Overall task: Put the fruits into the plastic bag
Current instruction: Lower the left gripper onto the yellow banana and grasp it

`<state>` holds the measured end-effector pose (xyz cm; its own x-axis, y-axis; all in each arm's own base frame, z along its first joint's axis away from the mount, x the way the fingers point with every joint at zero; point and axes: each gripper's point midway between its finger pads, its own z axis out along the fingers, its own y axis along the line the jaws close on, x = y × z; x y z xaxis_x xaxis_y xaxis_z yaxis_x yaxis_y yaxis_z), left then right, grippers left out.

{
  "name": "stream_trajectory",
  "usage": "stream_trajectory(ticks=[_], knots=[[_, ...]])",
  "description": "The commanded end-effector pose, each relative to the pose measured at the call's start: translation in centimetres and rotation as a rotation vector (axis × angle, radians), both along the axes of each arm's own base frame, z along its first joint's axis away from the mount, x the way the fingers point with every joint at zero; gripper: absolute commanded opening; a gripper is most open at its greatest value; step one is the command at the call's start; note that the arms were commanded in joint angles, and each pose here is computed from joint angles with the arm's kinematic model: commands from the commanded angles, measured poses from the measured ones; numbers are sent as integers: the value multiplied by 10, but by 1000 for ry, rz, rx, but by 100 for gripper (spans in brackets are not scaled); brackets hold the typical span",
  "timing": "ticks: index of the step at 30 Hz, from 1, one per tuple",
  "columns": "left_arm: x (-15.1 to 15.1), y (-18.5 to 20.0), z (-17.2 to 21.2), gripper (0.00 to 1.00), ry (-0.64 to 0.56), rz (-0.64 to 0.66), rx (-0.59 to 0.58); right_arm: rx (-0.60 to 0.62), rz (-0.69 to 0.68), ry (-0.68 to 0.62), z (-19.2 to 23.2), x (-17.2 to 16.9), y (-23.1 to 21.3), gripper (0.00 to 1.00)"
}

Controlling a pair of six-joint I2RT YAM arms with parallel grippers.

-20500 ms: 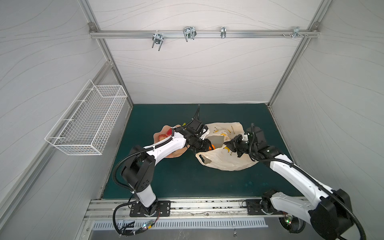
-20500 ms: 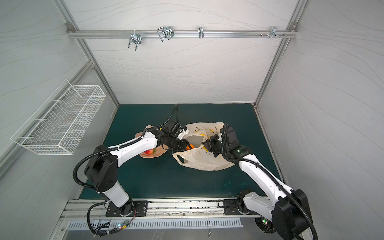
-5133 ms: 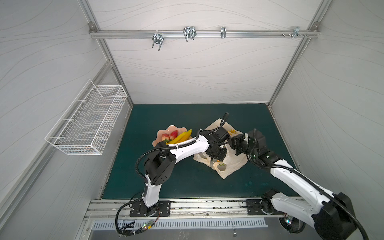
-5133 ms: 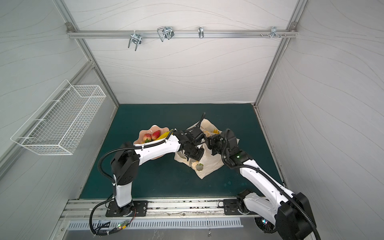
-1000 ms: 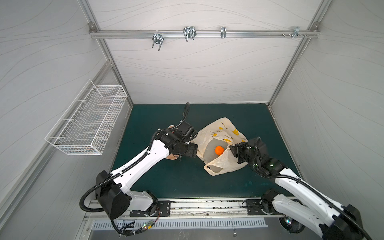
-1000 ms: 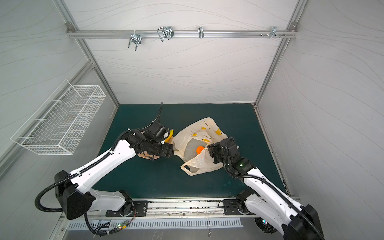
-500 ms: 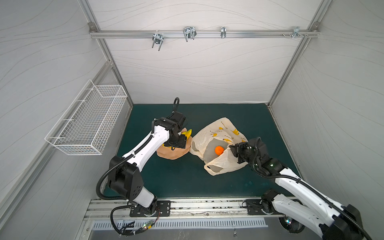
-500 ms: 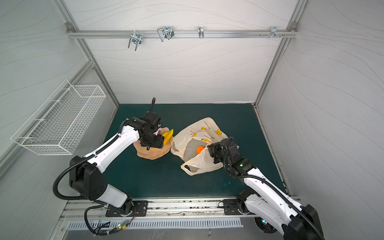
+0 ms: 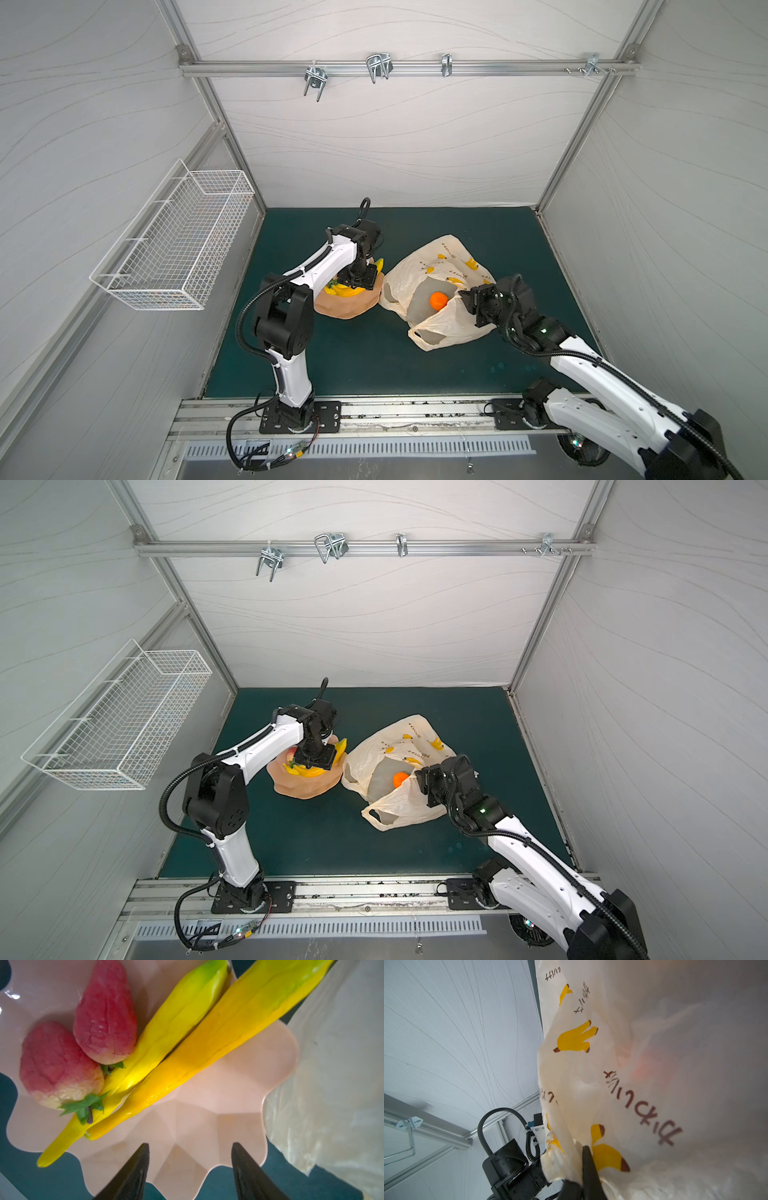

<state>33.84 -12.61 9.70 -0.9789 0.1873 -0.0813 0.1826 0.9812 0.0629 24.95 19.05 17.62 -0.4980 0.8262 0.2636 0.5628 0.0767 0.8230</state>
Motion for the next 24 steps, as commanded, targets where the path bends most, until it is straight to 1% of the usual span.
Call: stream_trajectory(ticks=[1, 7, 16, 24], knots=[[17, 2, 2, 65, -40, -5, 23, 63, -44, 17, 12, 4, 0, 0], [27, 6, -13, 65, -45, 5, 58, 62, -41, 24, 10, 3, 0, 0], [38, 3, -33, 66, -33, 34, 43, 58, -40, 25, 10, 3, 0, 0], [42, 6, -45, 66, -33, 62, 56, 58, -35, 17, 14, 3, 0, 0]])
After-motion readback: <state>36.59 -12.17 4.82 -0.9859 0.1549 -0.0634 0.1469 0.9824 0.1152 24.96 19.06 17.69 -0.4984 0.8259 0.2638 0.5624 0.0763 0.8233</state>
